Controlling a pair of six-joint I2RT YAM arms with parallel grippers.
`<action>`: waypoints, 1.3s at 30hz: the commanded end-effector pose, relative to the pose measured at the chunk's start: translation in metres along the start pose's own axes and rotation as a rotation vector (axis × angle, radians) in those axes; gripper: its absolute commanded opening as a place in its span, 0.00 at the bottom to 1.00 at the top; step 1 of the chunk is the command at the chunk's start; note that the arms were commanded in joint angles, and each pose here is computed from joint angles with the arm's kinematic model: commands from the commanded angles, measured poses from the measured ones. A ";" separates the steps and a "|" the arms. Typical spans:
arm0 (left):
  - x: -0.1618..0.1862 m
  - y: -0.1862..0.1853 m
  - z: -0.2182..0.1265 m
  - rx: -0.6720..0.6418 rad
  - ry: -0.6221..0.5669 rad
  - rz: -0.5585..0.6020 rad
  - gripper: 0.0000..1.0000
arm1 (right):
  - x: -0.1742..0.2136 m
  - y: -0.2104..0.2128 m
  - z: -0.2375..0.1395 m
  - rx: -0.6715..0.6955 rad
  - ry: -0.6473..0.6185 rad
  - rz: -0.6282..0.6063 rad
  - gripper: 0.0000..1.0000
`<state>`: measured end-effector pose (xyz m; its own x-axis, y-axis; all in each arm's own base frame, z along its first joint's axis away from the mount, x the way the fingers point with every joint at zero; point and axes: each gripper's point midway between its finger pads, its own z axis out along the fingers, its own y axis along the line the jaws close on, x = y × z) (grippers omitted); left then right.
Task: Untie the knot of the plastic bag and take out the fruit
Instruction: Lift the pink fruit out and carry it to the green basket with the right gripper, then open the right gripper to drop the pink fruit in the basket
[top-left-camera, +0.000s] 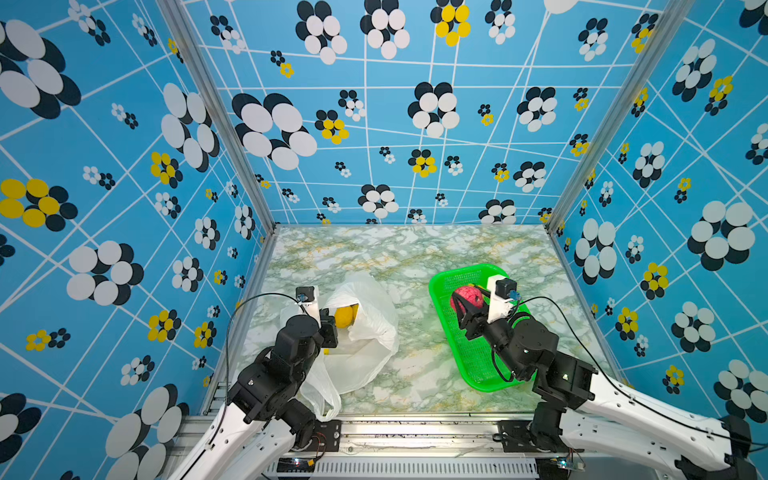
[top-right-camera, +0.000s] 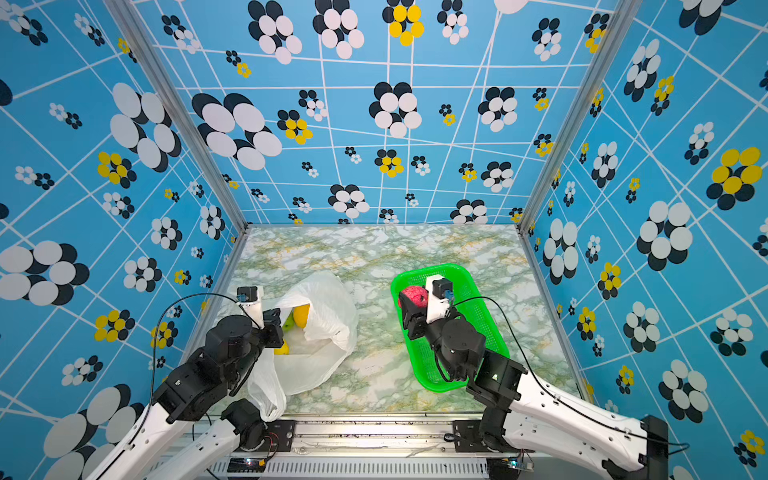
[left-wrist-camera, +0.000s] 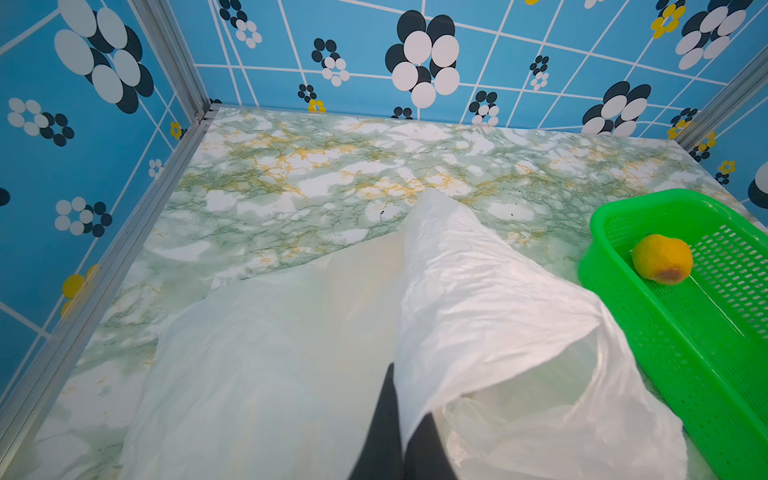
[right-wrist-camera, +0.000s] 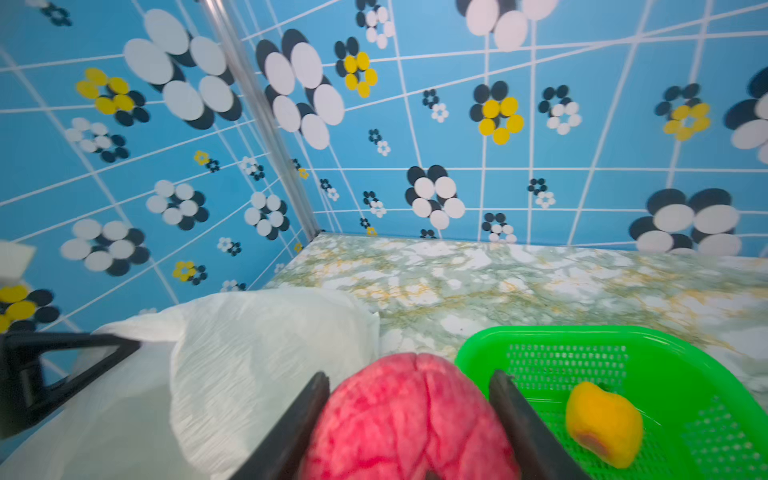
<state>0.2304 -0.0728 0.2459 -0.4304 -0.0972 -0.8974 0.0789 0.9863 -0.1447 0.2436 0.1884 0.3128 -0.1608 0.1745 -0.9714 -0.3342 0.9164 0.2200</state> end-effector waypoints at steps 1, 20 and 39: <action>-0.005 0.003 -0.006 -0.007 -0.004 -0.013 0.00 | 0.020 -0.031 0.007 0.097 0.125 0.040 0.29; 0.004 0.000 -0.006 0.021 0.008 -0.027 0.00 | 0.140 -0.174 0.049 0.671 0.540 0.088 0.25; 0.004 0.001 -0.004 0.014 0.008 -0.026 0.00 | 0.155 -0.181 0.055 0.654 0.494 0.138 0.84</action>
<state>0.2256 -0.0732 0.2461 -0.4353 -0.1131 -0.8931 0.0883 0.9819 -0.1674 0.3294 0.0718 0.1052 -0.6514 0.2344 -0.7216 0.2903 0.9557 0.0484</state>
